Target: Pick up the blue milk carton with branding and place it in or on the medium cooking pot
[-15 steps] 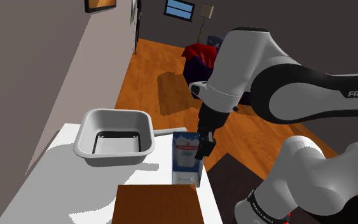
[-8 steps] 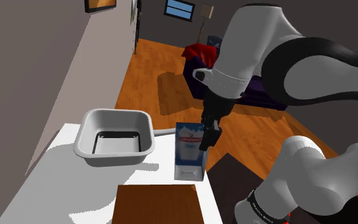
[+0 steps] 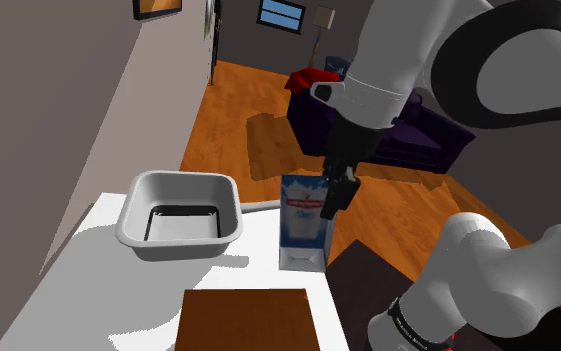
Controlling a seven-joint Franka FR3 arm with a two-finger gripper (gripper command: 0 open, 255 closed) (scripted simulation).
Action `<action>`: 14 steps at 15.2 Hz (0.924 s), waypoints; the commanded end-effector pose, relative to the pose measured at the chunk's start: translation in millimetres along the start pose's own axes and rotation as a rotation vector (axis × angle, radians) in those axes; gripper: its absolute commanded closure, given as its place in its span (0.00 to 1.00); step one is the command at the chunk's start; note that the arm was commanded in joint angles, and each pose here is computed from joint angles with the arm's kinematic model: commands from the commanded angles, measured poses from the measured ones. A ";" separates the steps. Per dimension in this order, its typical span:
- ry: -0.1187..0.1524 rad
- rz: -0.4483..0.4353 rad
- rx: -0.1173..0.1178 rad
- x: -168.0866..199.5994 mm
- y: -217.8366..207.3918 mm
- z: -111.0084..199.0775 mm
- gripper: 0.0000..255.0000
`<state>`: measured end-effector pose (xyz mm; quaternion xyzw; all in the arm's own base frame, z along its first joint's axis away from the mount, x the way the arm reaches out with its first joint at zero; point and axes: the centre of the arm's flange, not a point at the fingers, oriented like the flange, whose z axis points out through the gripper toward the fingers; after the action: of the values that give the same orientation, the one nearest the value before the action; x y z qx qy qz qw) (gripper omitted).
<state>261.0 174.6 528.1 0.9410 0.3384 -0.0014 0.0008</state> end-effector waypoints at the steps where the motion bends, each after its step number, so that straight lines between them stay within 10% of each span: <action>1: 0.001 0.000 0.000 1.3 -0.4 -10.6 1.00; 14: 0.001 0.000 0.000 70.0 56.9 -61.3 1.00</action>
<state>339.7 172.6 588.0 0.9411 0.3382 -0.0015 0.0008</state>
